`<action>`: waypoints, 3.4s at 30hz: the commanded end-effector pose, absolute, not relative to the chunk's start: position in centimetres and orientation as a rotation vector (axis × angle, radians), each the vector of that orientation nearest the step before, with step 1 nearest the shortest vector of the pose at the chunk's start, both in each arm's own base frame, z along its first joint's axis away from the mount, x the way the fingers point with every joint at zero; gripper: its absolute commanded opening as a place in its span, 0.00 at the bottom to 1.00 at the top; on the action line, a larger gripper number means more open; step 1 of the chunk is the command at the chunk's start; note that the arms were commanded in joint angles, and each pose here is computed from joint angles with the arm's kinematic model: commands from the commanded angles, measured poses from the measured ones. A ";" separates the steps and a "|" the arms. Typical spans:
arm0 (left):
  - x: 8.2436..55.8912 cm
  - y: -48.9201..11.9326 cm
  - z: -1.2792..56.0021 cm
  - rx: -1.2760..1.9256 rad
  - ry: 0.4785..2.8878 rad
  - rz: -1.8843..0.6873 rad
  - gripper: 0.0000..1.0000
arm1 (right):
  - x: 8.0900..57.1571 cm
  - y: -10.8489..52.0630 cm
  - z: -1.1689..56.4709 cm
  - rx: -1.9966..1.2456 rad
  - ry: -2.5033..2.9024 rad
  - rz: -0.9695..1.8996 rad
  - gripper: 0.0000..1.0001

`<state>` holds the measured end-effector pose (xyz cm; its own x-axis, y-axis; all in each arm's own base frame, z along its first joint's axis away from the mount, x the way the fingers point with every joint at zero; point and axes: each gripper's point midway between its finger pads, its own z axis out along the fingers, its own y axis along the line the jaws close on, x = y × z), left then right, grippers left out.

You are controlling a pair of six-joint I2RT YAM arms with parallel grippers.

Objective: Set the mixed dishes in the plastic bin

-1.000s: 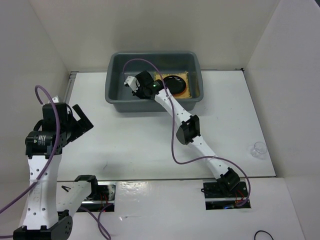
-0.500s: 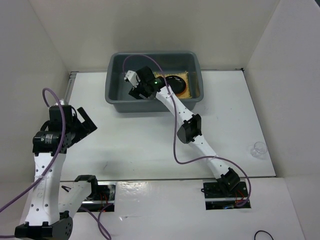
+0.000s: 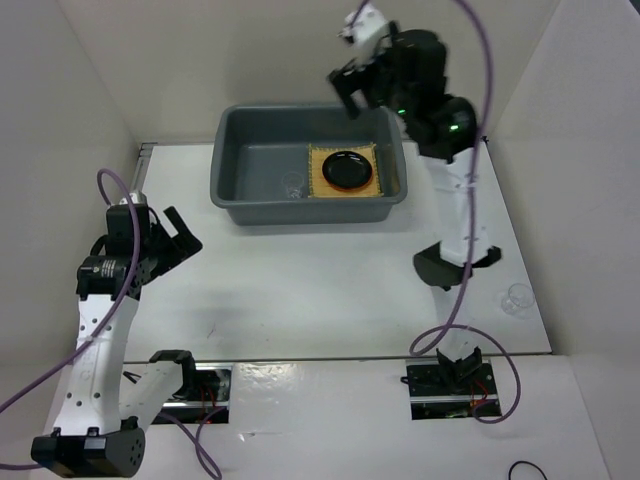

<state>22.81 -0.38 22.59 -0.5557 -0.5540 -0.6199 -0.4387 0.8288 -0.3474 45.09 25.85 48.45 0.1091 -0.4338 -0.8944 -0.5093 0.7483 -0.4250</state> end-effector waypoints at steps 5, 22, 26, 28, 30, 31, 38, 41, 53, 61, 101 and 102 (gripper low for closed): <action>24.8 -2.1 21.6 -0.650 2.245 -0.335 1.00 | 46.1 3.2 33.4 -0.511 2.278 -0.268 0.99; 26.3 -2.4 20.2 -0.653 2.321 -0.368 1.00 | 25.1 -13.2 15.9 -0.123 2.696 -0.758 0.99; 26.3 -2.6 20.0 -0.646 2.333 -0.371 1.00 | 23.7 -13.1 13.6 -0.100 2.745 -0.750 0.99; 26.3 -2.6 20.0 -0.646 2.333 -0.371 1.00 | 23.6 -13.4 13.0 -0.078 2.739 -0.783 0.99; 26.1 -2.6 19.9 -0.649 2.342 -0.369 1.00 | 22.8 -13.6 12.0 -0.070 2.765 -0.785 0.99; 26.1 -2.6 19.9 -0.650 2.342 -0.369 1.00 | 22.6 -13.5 11.6 -0.059 2.773 -0.781 0.99; 25.9 -2.5 19.7 -0.654 2.340 -0.358 1.00 | 21.0 -13.0 9.0 0.052 2.831 -0.700 0.98; 25.7 -2.5 19.6 -0.657 2.349 -0.357 1.00 | 20.4 -13.3 8.2 0.047 2.862 -0.717 0.98; 25.6 -2.2 19.4 -0.668 2.354 -0.333 1.00 | 18.2 -14.8 4.5 0.082 2.996 -0.626 0.93; 25.5 -2.0 19.6 -0.668 2.343 -0.324 1.00 | 21.6 -14.8 7.3 0.064 2.899 -0.548 0.00; 22.6 -1.8 22.7 -0.773 2.129 -0.245 1.00 | 59.9 37.3 25.4 -1.093 1.478 0.150 0.09; 22.6 -2.3 22.7 -0.777 2.130 -0.268 1.00 | 60.0 37.6 23.7 -1.110 1.495 0.163 0.09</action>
